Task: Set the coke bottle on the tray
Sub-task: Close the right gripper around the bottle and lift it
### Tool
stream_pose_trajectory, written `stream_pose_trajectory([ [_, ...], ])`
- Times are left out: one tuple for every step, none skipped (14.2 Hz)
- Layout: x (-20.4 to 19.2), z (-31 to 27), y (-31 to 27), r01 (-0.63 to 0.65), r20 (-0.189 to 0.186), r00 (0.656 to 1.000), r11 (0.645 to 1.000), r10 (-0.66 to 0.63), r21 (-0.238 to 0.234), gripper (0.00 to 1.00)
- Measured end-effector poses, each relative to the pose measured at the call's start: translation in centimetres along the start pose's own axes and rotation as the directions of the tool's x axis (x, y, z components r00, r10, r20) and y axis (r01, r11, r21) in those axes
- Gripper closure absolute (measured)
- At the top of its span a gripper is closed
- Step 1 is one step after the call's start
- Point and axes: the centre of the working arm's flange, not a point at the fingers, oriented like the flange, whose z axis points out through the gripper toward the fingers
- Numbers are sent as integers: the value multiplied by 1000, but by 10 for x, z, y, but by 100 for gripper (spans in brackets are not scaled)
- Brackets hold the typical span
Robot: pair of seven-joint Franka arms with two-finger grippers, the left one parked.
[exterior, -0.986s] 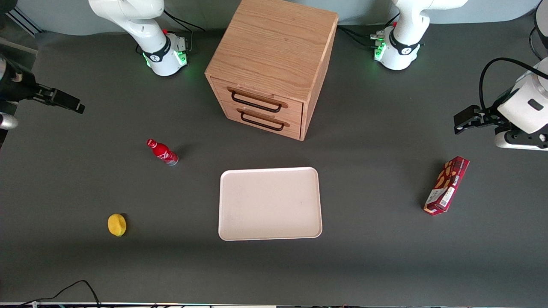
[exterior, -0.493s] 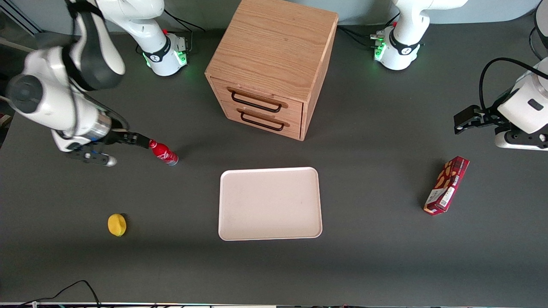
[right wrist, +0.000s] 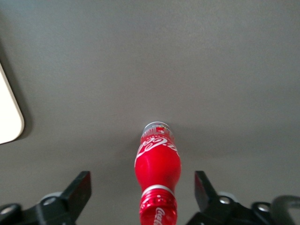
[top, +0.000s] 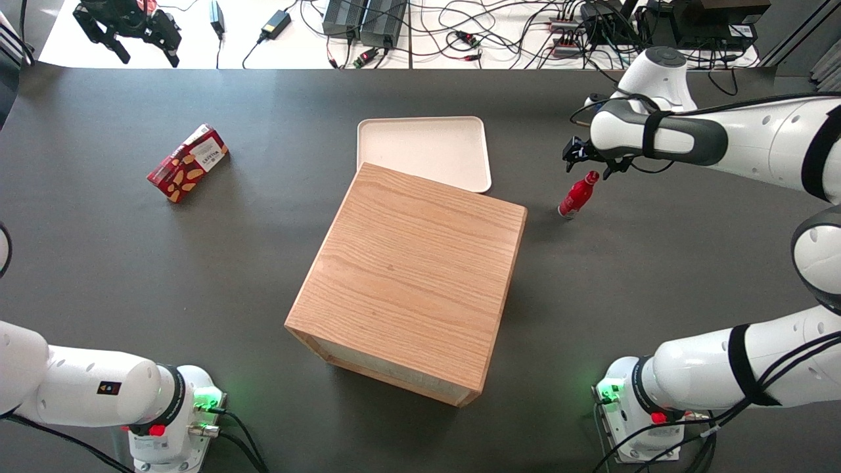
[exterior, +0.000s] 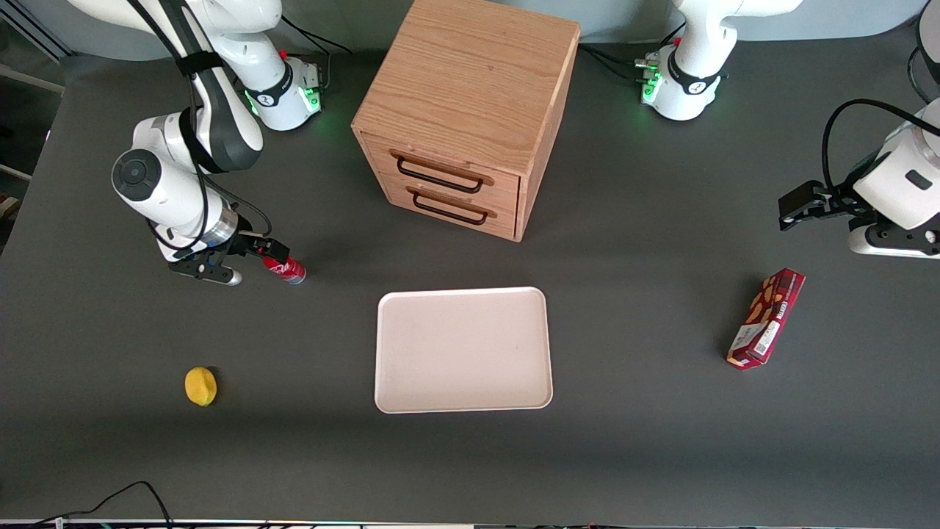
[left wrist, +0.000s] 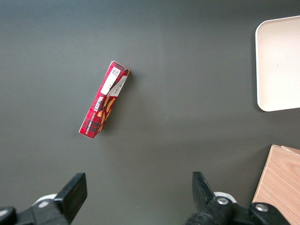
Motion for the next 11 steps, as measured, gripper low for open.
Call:
stream_pose_trajectory([
  [-1,1,0,0,0,1000,1000,0,0,7],
  [-1,1,1,0,0,1000,1000,0,-1,15],
  [-2,1,1,1,-1,1000,1000,-1,-1,25],
  [-2,0,1,1,-1,1000,1000,-1,-1,35],
  [-2,0,1,1,-2,1000,1000,-1,-1,48],
  [-3,0,1,2,-2,1000,1000,-2,-2,59],
  [-3,-1,1,4,-1,1000,1000,-4,-5,69],
  [-4,-1,1,6,5,1000,1000,-6,-8,69],
  [-4,-4,0,10,14,1000,1000,-10,-13,69],
  [-3,-13,0,15,29,999,1000,-14,-21,69],
  [2,-31,-1,19,51,999,999,-18,-30,69],
])
